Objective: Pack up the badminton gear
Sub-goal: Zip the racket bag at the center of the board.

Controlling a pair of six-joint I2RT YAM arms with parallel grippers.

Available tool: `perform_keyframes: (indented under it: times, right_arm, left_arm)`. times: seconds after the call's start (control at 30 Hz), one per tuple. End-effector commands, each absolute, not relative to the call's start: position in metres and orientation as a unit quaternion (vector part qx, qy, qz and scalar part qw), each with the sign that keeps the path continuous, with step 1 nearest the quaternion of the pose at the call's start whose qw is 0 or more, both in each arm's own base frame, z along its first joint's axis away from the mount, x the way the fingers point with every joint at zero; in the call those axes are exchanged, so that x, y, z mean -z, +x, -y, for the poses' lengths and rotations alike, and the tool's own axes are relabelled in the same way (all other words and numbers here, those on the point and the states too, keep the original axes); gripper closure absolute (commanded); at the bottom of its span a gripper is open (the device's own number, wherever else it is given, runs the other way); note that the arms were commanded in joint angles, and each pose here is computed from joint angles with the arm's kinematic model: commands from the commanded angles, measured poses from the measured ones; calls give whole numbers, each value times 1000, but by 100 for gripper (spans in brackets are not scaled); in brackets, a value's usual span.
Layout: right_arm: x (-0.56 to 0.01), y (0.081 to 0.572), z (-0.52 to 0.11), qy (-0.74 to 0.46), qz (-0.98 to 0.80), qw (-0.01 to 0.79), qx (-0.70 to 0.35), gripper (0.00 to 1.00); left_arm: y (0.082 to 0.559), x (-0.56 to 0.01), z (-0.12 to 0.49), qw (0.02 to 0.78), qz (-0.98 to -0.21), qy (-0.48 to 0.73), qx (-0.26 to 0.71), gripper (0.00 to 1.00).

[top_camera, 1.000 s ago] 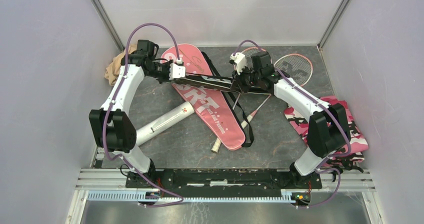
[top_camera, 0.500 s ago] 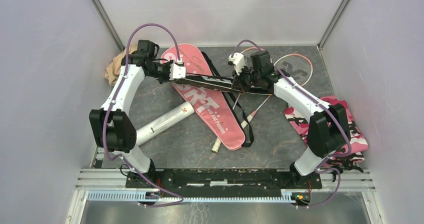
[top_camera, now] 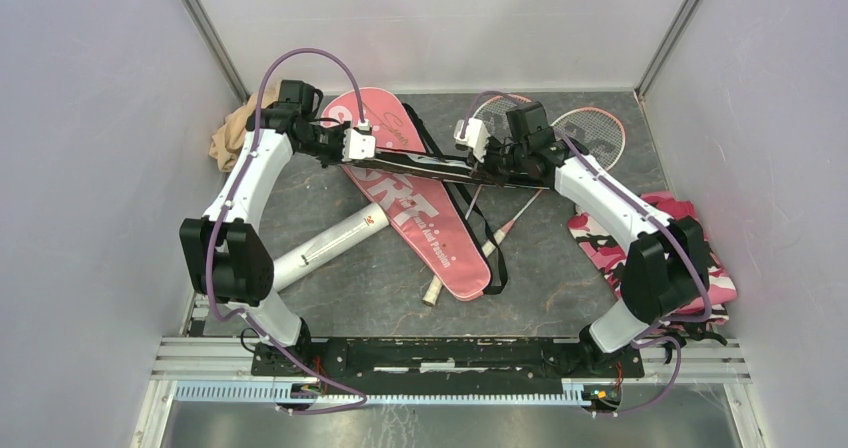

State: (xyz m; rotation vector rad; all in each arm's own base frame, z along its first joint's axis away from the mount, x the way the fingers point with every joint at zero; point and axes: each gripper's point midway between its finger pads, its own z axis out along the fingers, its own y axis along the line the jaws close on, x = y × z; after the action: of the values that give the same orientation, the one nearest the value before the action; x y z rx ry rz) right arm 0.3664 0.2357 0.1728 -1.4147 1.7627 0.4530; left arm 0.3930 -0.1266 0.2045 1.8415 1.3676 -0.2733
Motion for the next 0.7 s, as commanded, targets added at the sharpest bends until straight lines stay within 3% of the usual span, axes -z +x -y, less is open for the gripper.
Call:
perform_keyframes:
  times: [0.0, 0.67]
  right_arm:
    - [-180, 362, -208, -587, -692, 398, -132, 100]
    - [-150, 356, -121, -564, -745, 345, -89, 100]
  left_arm:
    - [409, -226, 111, 425, -524, 736, 48, 98]
    - [426, -232, 103, 438, -531, 725, 26, 98]
